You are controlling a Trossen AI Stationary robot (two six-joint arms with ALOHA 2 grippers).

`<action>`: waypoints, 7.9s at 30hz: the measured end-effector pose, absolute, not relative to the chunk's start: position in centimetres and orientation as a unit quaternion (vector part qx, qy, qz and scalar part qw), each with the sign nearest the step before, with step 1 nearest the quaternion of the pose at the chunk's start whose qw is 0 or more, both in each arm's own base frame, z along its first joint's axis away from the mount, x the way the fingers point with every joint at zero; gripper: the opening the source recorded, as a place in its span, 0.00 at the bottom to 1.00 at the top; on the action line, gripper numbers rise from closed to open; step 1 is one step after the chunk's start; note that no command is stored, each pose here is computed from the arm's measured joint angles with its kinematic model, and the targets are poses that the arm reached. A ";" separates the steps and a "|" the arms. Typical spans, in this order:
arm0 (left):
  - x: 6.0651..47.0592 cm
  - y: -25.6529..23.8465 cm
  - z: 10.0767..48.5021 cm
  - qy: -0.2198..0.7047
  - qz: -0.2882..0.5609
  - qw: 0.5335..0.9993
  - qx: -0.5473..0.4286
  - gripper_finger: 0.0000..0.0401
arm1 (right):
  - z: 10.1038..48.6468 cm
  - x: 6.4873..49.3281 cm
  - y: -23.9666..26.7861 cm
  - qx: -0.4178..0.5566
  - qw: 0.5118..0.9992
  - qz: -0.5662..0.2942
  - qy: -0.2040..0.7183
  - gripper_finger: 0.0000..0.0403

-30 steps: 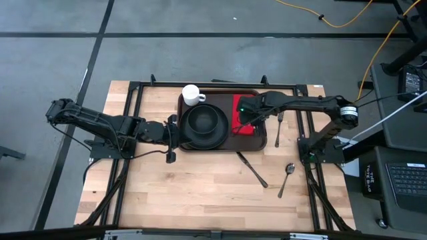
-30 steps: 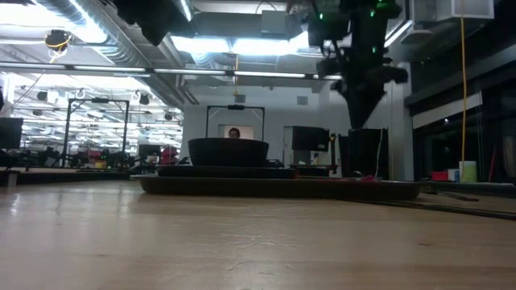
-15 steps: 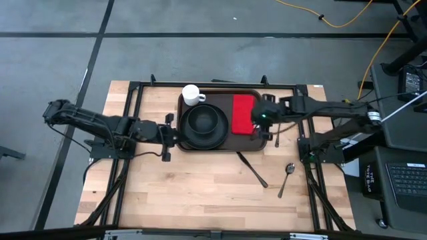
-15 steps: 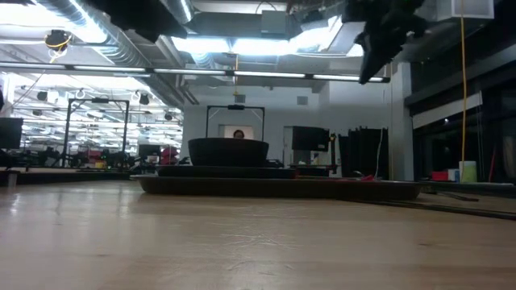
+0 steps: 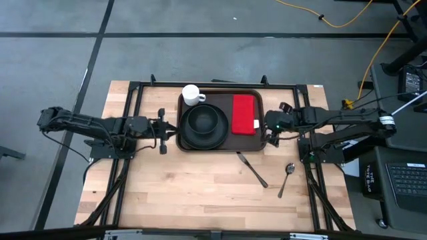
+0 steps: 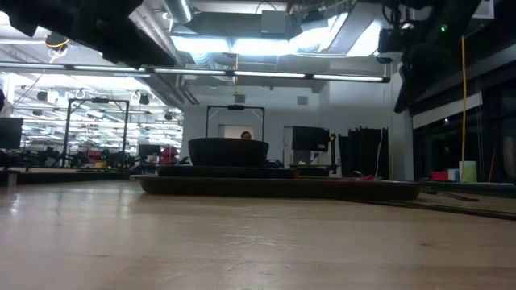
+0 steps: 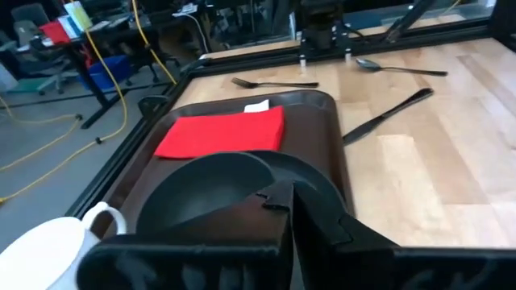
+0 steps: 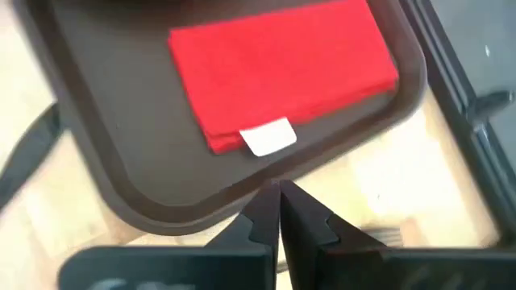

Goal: Set up tray
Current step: Put the black fork on the red napkin

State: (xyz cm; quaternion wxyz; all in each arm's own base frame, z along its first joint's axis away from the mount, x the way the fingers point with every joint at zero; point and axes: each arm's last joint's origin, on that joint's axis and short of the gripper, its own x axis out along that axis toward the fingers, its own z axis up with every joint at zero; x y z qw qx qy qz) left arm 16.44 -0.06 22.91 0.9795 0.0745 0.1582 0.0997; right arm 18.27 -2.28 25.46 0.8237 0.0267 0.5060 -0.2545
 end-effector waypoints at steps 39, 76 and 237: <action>16.2 0.9 22.4 0.173 0.128 0.969 0.119 0.01 | 24.4 15.5 -7.6 0.316 0.671 -0.534 0.405 0.02; 16.2 0.9 22.3 0.175 0.129 0.969 0.120 0.01 | 18.9 13.8 -8.4 0.456 0.584 -0.543 0.395 0.39; 16.2 0.9 22.3 0.175 0.129 0.969 0.119 0.01 | 25.0 23.7 -5.9 0.246 0.782 -0.439 0.368 0.06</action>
